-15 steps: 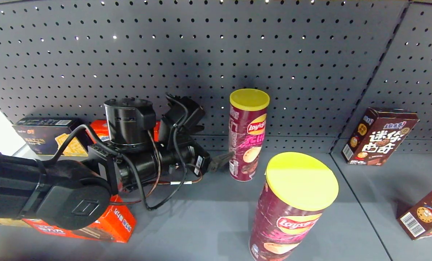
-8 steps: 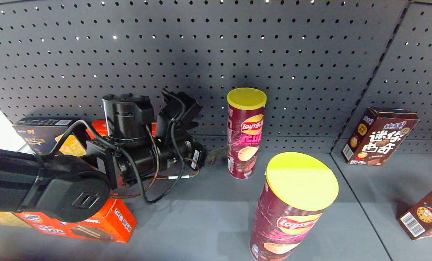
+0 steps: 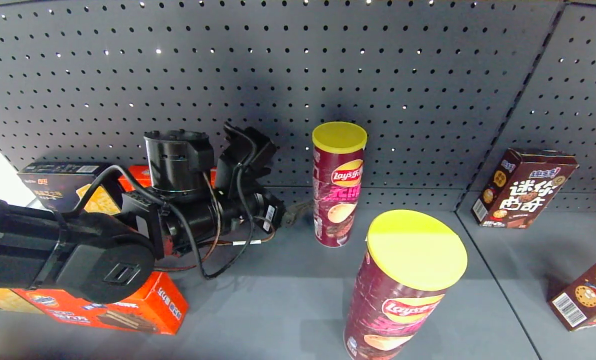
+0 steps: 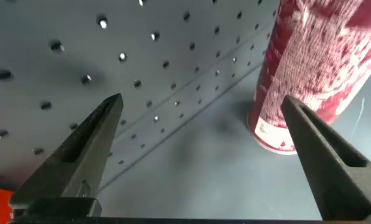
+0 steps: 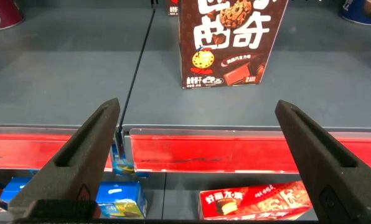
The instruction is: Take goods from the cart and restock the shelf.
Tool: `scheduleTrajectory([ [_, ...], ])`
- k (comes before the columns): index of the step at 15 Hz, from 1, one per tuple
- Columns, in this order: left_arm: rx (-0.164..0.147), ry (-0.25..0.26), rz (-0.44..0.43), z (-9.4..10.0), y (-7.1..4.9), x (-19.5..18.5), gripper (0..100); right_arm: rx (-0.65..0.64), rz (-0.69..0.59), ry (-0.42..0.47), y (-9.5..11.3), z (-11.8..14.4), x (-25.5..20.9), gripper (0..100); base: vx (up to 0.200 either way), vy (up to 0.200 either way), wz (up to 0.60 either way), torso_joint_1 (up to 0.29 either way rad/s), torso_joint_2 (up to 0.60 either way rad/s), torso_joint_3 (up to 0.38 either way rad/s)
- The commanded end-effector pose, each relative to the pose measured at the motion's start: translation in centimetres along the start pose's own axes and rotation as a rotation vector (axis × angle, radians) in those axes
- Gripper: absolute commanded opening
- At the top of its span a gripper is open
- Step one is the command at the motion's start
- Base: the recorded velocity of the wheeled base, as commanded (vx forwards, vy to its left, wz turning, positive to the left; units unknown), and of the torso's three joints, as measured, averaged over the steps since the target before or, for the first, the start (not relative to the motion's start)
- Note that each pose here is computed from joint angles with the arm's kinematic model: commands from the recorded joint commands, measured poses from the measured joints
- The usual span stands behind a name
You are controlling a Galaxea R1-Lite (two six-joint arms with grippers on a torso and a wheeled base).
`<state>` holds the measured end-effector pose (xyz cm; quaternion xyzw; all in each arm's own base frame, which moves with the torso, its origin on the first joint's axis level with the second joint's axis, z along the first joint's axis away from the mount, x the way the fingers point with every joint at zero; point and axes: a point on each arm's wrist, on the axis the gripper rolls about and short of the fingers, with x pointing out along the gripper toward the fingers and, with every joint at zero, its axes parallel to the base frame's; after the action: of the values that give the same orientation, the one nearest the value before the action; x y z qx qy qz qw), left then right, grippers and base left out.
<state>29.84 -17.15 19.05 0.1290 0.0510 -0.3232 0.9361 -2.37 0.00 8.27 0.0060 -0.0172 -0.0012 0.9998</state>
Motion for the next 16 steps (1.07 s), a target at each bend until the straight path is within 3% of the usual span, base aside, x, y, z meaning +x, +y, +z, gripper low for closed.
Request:
scheduleTrajectory([
  [1,-0.002,0.014,-0.003,-0.4,-0.1,-0.1,100,0.000,-0.001,0.001,0.0,0.0,0.0,100,0.000,0.000,0.00,0.000,0.00,0.000],
  [16,0.000,0.021,-0.009,-0.8,-0.2,1.5,100,0.002,-0.001,0.001,0.0,0.0,0.0,100,0.000,0.000,0.00,0.000,0.00,0.000],
])
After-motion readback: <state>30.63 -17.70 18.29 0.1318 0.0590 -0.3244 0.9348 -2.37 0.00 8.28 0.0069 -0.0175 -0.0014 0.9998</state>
